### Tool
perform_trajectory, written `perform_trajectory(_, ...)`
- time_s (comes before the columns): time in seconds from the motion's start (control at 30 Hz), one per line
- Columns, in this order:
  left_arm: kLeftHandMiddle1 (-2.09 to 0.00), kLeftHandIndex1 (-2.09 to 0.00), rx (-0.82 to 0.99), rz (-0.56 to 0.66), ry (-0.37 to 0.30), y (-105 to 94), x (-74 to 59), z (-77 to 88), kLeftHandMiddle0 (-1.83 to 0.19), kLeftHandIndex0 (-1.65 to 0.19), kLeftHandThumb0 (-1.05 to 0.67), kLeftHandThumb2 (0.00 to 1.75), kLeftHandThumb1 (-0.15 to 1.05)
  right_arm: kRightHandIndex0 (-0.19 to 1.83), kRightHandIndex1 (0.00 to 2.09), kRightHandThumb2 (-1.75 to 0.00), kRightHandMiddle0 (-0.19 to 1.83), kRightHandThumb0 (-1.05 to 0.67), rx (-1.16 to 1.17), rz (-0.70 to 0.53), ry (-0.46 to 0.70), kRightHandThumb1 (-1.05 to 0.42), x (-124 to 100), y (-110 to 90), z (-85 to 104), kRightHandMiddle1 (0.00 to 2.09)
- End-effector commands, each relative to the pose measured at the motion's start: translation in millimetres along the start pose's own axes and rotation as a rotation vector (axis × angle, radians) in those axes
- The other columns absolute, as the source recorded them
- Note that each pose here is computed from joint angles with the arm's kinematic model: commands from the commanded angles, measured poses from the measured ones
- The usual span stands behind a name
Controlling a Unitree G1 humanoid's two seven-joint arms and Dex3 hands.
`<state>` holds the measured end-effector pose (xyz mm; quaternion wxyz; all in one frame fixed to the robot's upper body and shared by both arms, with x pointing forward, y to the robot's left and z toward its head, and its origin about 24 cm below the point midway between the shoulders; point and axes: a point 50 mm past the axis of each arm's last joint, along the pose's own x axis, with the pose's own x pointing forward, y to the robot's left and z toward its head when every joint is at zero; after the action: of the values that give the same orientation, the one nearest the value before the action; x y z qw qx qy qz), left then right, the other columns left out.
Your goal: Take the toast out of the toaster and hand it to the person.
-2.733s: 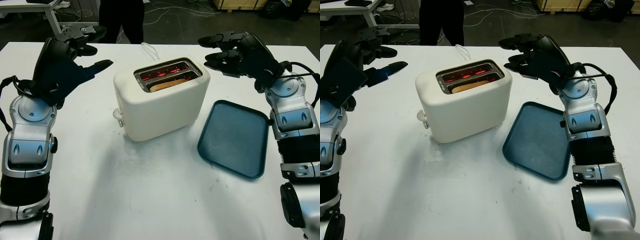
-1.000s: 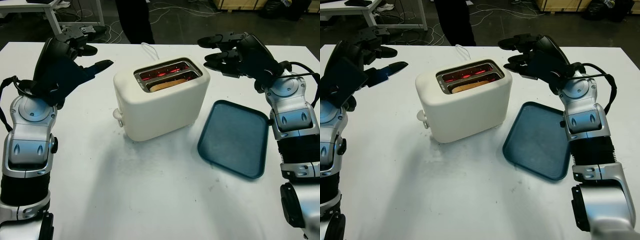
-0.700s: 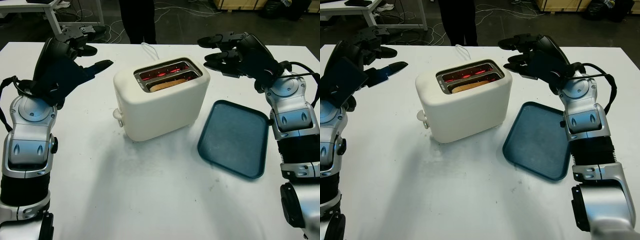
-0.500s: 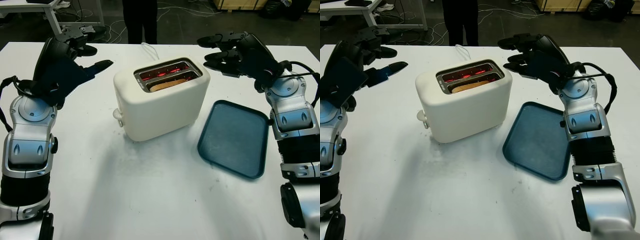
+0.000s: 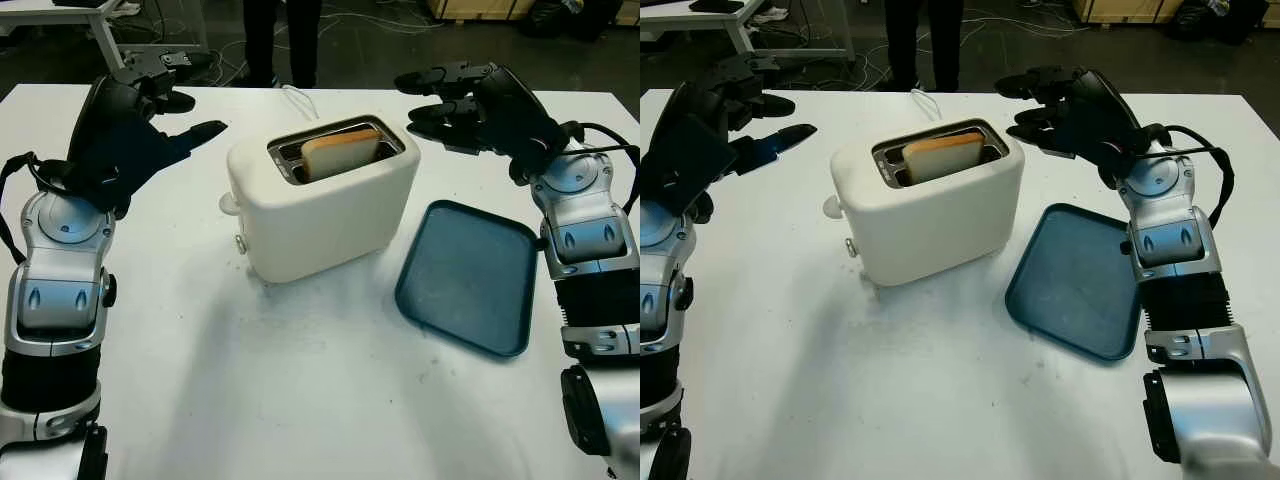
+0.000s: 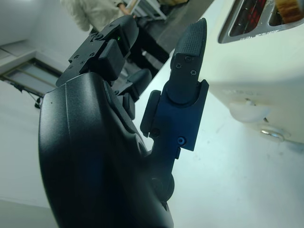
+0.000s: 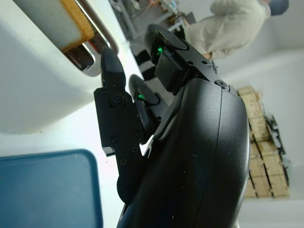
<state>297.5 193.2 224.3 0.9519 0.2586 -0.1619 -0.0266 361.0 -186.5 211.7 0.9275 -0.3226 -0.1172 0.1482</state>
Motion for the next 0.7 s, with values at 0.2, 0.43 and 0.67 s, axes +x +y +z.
perform_trajectory(0.2, -0.94, -0.34, 0.006, 0.004, -0.02, 1.2, 2.2, 6.2, -0.18, -0.42, -0.53, 0.1, 0.92, 0.79, 0.03, -0.04, 0.7, -0.24, -0.061, -0.032, -0.082, -0.88, 4.1, -10.9, 7.0, 0.01)
perform_trajectory(0.43, -0.95, -0.35, -0.004, 0.004, -0.02, 0.8, 2.3, 6.1, -0.18, -0.42, -0.51, 0.1, 0.92, 0.87, 0.07, 0.0, 0.76, -0.21, -0.088, -0.094, -0.235, -0.68, 17.0, -35.0, 43.4, 0.04)
perform_trajectory(0.67, -0.95, -0.36, 0.003, 0.008, -0.013, 0.4, 1.5, 5.7, -0.17, -0.41, -0.53, 0.1, 0.92, 0.98, 0.15, 0.0, 0.92, -0.39, -0.155, -0.039, -0.386, -0.59, 26.0, -31.6, 87.3, 0.11)
